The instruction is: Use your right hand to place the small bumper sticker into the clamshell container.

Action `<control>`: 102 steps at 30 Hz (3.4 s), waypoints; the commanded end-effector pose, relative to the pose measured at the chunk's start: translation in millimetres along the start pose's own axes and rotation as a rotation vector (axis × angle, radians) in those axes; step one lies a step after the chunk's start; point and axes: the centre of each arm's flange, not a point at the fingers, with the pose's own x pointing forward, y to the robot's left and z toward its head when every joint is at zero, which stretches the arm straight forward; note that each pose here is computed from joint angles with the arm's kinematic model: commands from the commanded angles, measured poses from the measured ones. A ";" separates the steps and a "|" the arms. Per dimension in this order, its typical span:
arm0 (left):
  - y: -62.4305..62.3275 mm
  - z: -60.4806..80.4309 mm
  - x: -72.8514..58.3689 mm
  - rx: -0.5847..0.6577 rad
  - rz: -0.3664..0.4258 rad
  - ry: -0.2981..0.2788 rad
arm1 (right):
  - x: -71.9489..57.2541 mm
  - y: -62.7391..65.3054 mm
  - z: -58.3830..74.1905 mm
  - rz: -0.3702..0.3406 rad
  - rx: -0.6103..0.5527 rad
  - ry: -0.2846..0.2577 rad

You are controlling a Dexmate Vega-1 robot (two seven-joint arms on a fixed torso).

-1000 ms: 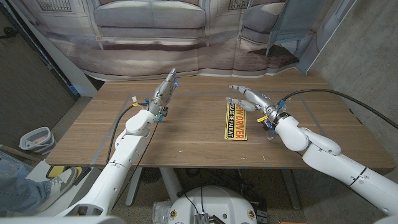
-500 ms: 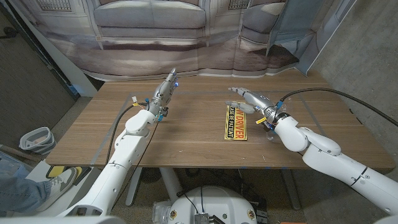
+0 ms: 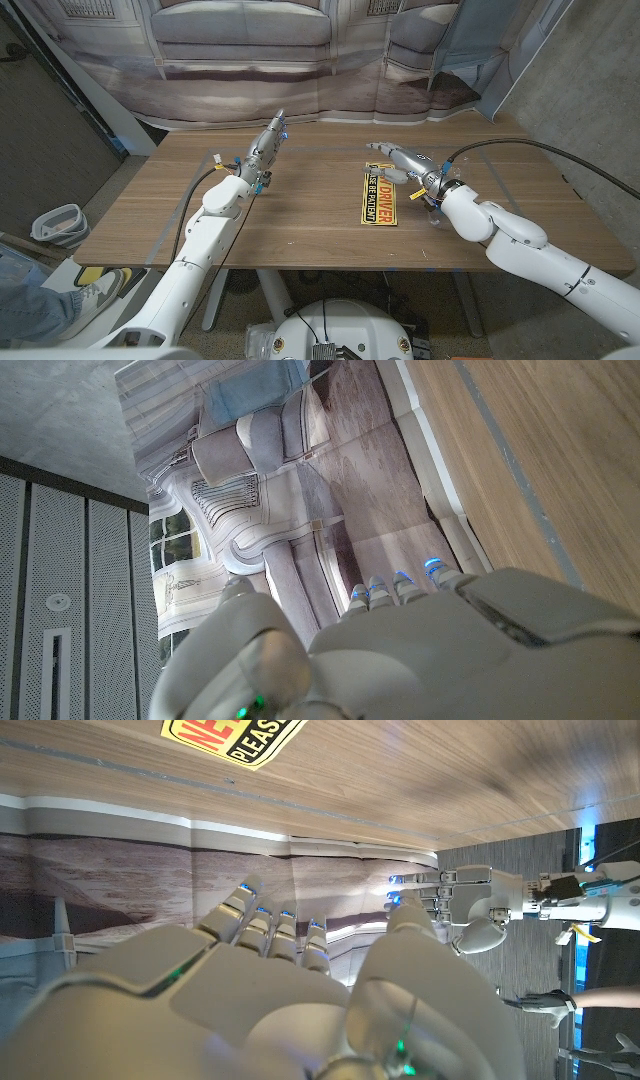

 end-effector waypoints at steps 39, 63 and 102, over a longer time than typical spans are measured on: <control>2.4 -2.5 -2.6 -0.004 0.000 0.000 | 8.1 8.1 3.4 0.157 -0.131 0.102; 1.8 -0.3 -4.4 -0.001 0.007 0.001 | 15.5 14.1 0.3 0.224 -0.190 0.159; -0.6 -0.5 -9.3 -0.003 0.014 -0.004 | 25.0 19.2 1.7 0.343 -0.293 0.225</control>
